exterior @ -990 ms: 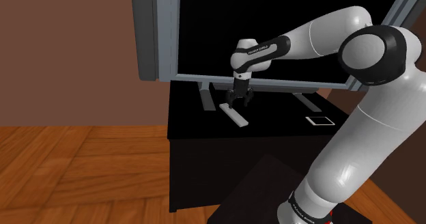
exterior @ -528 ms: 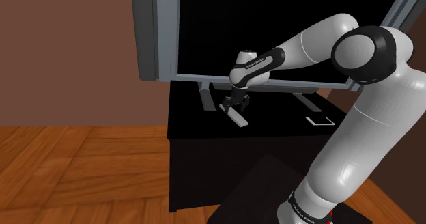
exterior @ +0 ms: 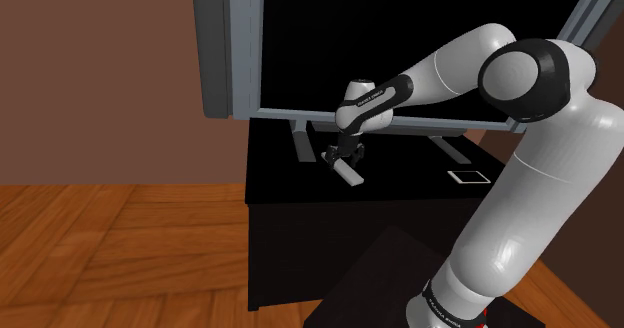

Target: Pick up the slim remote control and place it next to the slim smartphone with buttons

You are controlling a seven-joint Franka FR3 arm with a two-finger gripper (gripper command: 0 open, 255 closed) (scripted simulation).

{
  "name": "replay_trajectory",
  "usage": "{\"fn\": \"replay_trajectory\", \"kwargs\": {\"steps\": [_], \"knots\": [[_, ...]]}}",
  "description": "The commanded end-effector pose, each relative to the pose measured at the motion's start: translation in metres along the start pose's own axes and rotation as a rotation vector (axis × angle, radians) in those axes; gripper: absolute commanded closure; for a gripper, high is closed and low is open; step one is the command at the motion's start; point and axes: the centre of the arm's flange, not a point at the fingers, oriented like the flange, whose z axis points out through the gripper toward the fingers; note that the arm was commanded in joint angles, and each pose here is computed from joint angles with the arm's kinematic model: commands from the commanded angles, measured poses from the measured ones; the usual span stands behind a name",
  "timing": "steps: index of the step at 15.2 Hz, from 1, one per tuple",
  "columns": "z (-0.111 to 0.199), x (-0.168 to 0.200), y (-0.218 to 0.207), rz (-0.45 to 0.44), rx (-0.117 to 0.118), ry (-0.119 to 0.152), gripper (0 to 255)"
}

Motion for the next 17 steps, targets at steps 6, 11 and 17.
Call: {"fn": "replay_trajectory", "kwargs": {"steps": [6,11,17], "knots": [[0.0,0.0,0.0,0.0,0.0,0.0,255],[0.0,0.0,0.0,0.0,0.0,0.0,255],[-0.026,0.0,0.001,0.0,0.0,0.0,255]]}}
